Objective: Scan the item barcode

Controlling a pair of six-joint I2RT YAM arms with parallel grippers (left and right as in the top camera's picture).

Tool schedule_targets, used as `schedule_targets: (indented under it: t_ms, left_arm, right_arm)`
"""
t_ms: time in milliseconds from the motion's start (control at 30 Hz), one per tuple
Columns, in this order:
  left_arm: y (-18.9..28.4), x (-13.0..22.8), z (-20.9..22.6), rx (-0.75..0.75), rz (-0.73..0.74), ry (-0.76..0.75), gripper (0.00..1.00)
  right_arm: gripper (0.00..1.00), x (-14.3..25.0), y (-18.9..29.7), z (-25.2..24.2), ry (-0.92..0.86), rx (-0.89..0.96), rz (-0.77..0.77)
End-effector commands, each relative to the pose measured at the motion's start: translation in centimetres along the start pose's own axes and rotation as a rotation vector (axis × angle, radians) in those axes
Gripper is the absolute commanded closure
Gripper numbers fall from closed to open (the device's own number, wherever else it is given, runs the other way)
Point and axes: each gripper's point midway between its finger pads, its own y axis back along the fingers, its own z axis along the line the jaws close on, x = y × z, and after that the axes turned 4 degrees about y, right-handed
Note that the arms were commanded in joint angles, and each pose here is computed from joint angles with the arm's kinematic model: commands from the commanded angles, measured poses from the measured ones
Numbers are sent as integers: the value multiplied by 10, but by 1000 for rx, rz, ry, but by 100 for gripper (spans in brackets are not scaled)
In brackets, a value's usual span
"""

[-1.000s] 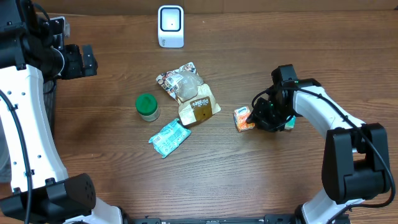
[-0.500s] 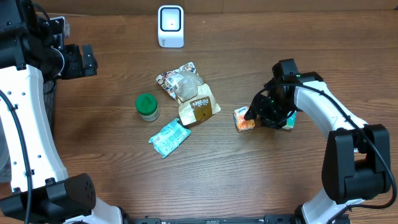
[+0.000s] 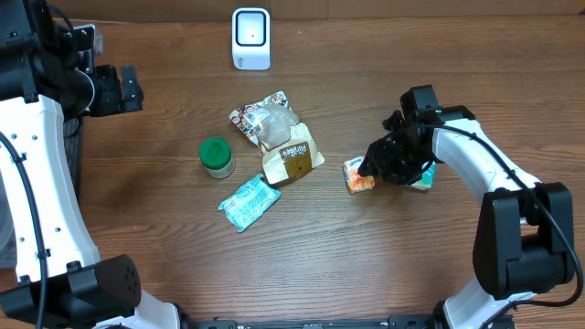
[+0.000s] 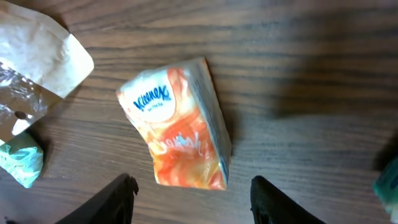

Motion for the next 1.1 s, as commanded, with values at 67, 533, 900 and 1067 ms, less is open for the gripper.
schedule_targets:
  t_ms: [67,533,900,1067]
  left_arm:
    - [-1,1,-1,11,4,-21,0]
    - [-1,1,-1,11,4,-21,0]
    - [-1,1,-1,11,4,-21,0]
    - [-1,1,-1,11,4,-21,0]
  right_arm:
    - [44,-6,-6,1,72,-11,-36]
    - [51,-5,-37,-8,109,-30,-23]
    - [82,-1,-47,-13,96,-32,13]
    - [93,1,-47,-9,91,-50,18]
